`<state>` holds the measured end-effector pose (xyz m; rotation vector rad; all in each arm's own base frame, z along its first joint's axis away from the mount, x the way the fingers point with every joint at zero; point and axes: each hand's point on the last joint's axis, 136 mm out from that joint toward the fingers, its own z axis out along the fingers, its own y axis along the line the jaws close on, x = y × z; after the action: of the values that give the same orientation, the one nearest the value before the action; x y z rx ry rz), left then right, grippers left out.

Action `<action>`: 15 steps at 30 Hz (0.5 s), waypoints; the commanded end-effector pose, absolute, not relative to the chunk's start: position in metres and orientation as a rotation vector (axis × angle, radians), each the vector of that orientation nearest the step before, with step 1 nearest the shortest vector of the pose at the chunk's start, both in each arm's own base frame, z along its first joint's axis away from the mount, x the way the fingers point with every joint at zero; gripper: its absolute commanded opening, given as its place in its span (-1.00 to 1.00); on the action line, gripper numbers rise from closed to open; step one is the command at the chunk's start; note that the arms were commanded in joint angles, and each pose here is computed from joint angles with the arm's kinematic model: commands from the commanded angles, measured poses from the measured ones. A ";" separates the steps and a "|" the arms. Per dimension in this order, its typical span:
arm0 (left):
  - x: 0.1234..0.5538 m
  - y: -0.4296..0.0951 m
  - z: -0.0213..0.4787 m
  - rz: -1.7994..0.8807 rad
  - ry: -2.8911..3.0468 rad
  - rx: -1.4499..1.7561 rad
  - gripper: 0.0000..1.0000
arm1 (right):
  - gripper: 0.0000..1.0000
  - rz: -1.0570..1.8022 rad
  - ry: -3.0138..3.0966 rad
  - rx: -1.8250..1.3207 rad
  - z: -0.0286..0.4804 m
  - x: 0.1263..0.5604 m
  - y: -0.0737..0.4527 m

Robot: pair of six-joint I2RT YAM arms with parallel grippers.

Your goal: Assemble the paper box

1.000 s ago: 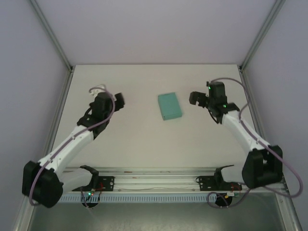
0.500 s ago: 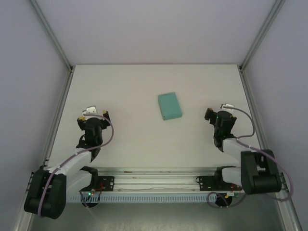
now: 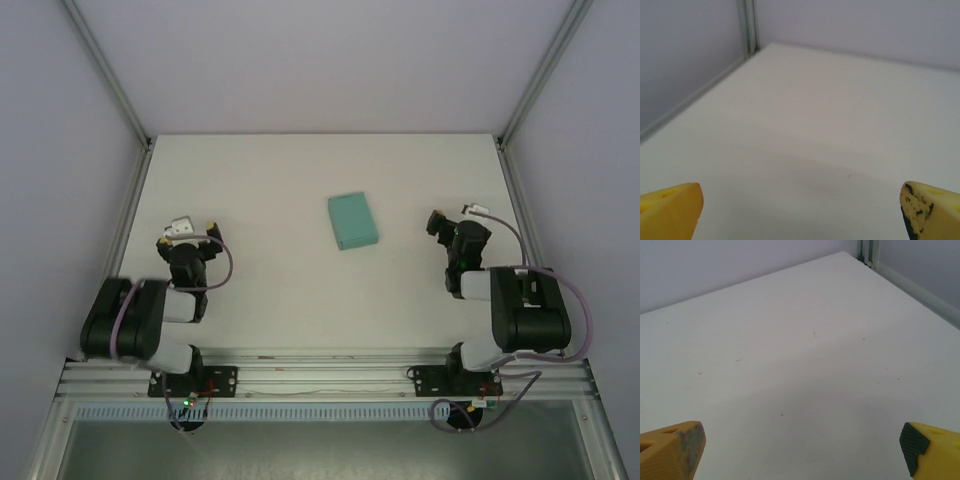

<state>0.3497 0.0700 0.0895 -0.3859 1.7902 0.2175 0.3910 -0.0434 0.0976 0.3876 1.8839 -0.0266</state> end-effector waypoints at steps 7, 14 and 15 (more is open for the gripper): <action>0.378 0.058 0.109 0.160 1.779 -0.315 1.00 | 0.99 -0.009 1.895 0.385 0.097 0.391 -0.041; 0.378 0.058 0.107 0.163 1.805 -0.324 1.00 | 0.99 -0.009 1.896 0.386 0.097 0.391 -0.041; 0.378 0.058 0.107 0.163 1.804 -0.322 1.00 | 0.99 -0.009 1.896 0.386 0.097 0.391 -0.041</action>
<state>0.3753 0.0625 0.1043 -0.3496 1.7982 0.1706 0.3894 -0.0411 0.0922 0.3801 1.9089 -0.0168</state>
